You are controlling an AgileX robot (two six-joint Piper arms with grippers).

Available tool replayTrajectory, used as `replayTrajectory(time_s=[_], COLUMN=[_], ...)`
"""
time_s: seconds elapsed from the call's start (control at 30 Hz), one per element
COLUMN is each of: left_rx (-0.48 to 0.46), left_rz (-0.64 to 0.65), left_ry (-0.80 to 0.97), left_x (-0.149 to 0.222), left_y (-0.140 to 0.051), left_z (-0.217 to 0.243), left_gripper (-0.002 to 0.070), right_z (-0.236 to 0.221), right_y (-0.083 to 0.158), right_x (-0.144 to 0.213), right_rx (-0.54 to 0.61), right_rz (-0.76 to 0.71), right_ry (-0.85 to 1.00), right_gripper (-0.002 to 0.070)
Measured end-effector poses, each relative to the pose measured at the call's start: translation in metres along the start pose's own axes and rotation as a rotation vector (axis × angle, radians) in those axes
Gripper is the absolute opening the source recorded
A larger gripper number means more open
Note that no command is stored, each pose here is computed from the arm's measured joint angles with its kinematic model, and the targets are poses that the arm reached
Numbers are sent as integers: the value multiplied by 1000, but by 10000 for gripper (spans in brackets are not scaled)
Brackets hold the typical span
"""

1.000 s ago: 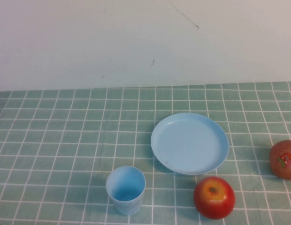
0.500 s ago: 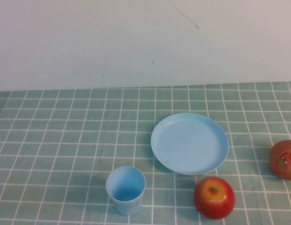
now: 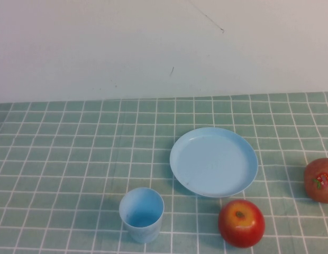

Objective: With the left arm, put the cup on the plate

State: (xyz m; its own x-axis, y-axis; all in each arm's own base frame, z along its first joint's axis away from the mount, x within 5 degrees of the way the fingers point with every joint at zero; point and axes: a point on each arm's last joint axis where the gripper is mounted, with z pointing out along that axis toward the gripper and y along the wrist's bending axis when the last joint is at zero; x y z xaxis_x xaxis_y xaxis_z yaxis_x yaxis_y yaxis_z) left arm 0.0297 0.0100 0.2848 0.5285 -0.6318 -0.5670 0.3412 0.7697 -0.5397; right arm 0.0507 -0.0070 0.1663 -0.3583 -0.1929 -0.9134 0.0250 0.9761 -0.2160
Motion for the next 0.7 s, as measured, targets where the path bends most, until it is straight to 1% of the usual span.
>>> replayTrajectory(time_s=[0.07,0.1,0.17,0.23,0.3,0.37,0.43,0.5,0.6,0.7], left_rx=[69,80,53,-26,-130,-250,-376,-451,-505,-497], left_rz=[131,189,266,327,358,371,398,440,431,387], left_ry=[73,109,165,243,350,486,649,773,893,1014], left_x=[-15,-25,-47,-62,-67,-64,-54,-44,-30,-16], left_y=[-24,-36,-55,-64,-65,-60,-51,-42,-34,-32], left_z=[9,13,20,30,43,56,68,75,81,82], left_gripper=[-3,-3,-3,-3,-3,-3,-3,-3,-3,-3], right_z=[0,0,0,0,0,0,0,0,0,0], right_y=[0,0,0,0,0,0,0,0,0,0], right_x=[0,0,0,0,0,0,0,0,0,0], right_rx=[0,0,0,0,0,0,0,0,0,0], right_rz=[0,0,0,0,0,0,0,0,0,0], right_ry=[0,0,0,0,0,0,0,0,0,0], right_gripper=[-2,-2,-2,-2,-2,-2,-2,-2,-2,-2])
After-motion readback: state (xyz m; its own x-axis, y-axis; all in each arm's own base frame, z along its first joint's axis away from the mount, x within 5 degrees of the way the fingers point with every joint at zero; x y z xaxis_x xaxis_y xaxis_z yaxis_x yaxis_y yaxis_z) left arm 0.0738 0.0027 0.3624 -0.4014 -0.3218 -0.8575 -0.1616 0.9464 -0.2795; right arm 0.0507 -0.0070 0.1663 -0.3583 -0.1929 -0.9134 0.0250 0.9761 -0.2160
